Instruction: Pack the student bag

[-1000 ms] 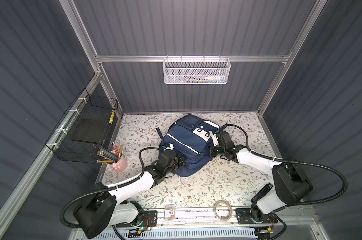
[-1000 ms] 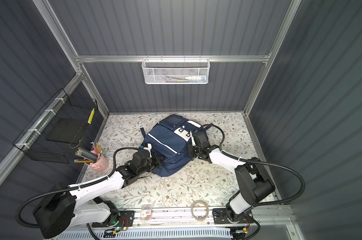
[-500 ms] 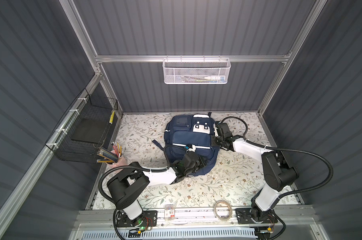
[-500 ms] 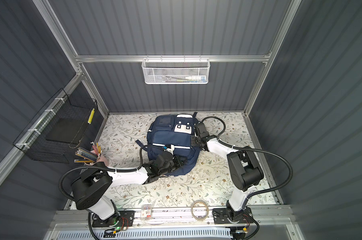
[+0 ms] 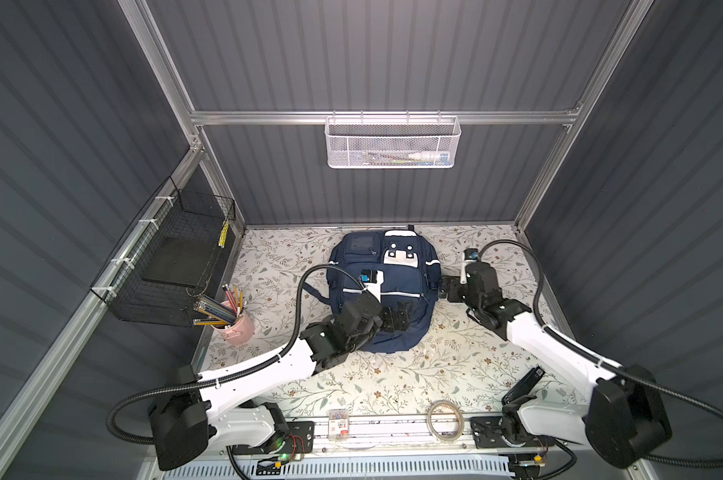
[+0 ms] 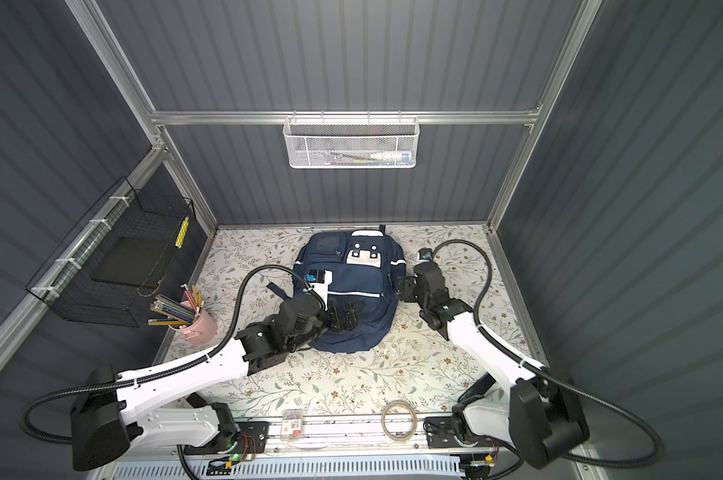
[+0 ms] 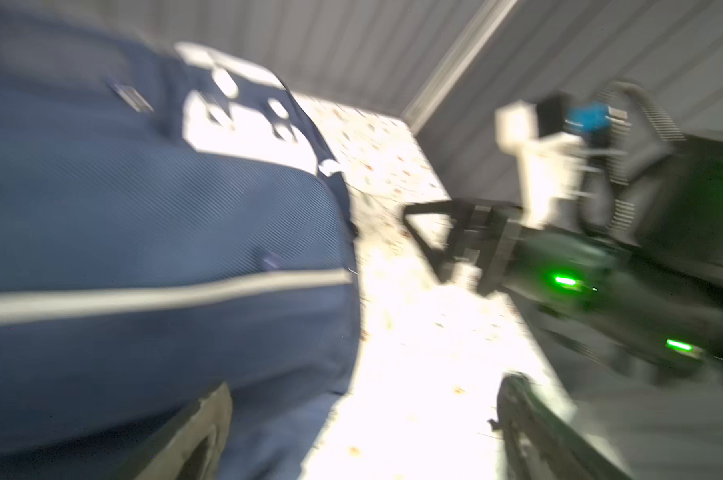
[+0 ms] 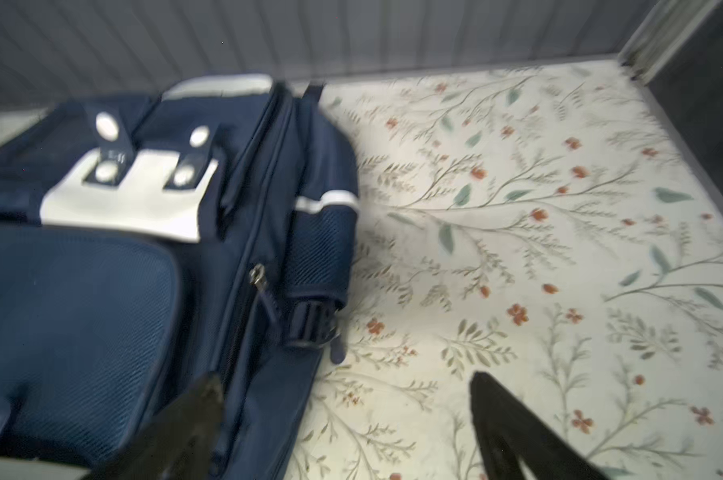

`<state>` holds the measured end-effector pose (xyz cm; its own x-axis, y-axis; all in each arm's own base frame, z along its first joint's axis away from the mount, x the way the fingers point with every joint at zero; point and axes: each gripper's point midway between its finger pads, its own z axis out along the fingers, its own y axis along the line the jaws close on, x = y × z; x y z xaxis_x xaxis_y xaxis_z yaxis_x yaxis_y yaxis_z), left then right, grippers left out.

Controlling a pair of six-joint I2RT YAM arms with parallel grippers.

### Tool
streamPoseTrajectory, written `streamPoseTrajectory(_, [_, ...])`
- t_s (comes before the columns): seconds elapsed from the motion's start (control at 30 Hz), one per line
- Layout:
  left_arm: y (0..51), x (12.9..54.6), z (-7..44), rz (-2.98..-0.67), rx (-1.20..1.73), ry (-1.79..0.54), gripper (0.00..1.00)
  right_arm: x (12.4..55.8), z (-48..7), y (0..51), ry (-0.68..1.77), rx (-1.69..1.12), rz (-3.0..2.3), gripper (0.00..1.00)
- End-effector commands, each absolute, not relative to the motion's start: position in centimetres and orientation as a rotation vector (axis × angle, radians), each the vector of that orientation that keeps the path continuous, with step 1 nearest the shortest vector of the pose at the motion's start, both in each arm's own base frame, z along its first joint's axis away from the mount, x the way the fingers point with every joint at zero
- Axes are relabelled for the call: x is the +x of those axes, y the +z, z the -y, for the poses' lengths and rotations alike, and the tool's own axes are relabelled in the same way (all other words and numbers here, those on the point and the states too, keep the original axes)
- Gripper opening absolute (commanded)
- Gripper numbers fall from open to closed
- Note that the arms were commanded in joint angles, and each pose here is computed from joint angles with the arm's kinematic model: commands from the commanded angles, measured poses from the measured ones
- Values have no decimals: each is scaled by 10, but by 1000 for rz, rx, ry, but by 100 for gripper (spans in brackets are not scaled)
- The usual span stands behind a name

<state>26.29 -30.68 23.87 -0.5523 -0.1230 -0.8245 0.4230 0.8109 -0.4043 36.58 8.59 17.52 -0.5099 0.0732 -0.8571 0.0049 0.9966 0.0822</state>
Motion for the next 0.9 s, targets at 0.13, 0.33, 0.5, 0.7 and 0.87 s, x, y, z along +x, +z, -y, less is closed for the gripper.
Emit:
streamPoseTrajectory(0.13, [155,354,146,-2120,268,94,100,370,24,146,-10,358,-2067,97])
streamPoseTrajectory(0.33, [98,387,50,-2189,86,363,100,369,50,134,-160,292,-1895,99])
streamPoseTrajectory(0.5, [82,392,14,-2073,40,309,100,372,38,146,-97,199,-1767,99])
streamPoseTrajectory(0.7, [88,406,-2,-1998,-2,144,100,376,26,124,-50,119,-1749,99])
streamPoseTrajectory(0.87, [68,414,-2,-1942,-38,49,100,382,37,119,-93,190,-1807,99])
